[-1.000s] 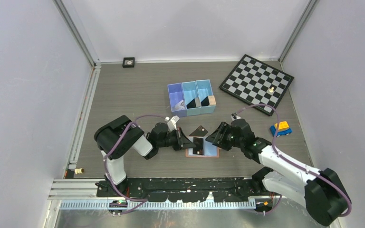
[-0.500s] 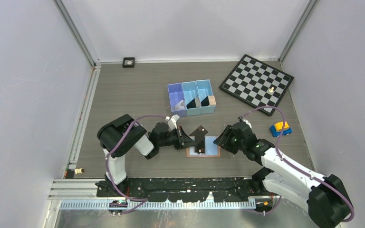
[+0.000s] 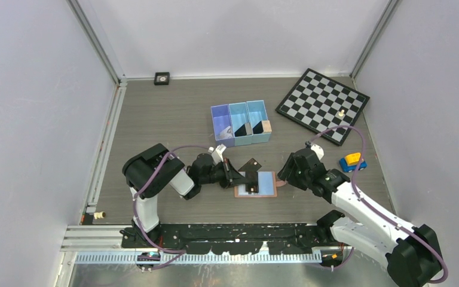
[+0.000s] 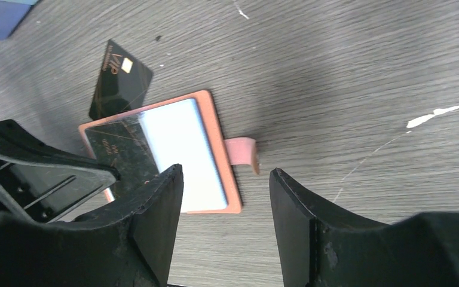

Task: Put the credit cards into the card holder
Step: Insert the credit card into the card holder.

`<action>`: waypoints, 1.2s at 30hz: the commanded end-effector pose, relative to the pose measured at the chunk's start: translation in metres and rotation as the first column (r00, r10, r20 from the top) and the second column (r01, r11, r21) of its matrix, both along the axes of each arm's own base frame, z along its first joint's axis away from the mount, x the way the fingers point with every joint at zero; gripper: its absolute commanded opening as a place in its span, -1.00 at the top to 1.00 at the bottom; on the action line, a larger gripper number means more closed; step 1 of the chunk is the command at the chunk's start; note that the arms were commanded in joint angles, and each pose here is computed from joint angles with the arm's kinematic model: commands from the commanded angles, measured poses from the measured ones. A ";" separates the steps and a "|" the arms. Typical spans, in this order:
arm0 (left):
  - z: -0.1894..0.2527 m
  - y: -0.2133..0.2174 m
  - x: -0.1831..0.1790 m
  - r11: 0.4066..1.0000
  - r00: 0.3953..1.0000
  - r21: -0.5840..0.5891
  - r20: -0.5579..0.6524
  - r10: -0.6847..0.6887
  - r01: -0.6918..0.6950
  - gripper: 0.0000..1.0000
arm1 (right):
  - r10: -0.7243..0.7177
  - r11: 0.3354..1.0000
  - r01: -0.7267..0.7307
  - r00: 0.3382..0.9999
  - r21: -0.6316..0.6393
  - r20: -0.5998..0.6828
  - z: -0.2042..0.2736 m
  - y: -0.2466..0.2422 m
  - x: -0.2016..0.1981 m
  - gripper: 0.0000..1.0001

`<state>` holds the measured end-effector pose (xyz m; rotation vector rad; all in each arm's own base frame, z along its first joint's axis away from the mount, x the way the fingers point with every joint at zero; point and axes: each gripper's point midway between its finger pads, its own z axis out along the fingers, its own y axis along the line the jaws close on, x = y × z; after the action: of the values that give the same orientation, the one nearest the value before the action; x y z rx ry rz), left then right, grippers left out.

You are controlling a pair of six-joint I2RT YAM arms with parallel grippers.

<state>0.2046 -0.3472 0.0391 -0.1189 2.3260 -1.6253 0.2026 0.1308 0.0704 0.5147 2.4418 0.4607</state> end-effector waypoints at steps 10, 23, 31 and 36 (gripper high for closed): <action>-0.007 -0.012 0.004 0.998 1.000 0.053 -0.001 0.018 -0.018 1.00 | 0.000 0.997 -0.002 1.000 -0.075 -0.028 -0.010 -0.006 0.012 0.11; -0.007 -0.019 0.005 0.999 1.000 0.043 -0.015 0.008 -0.007 1.00 | -0.024 0.995 0.012 0.993 -0.099 -0.118 -0.040 -0.008 0.004 0.70; -0.005 -0.023 0.000 0.999 1.000 0.038 -0.021 0.000 0.001 1.00 | -0.034 0.995 0.021 0.991 -0.100 -0.130 -0.043 -0.008 0.005 0.80; -0.009 -0.022 -0.004 0.999 0.999 0.047 -0.037 0.008 -0.006 1.00 | -0.036 0.995 0.024 0.991 -0.099 -0.130 -0.044 -0.008 0.005 0.82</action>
<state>0.2004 -0.3675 0.0325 -0.1373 2.3876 -1.5887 0.2002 0.1198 0.0244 0.5315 2.5964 0.2771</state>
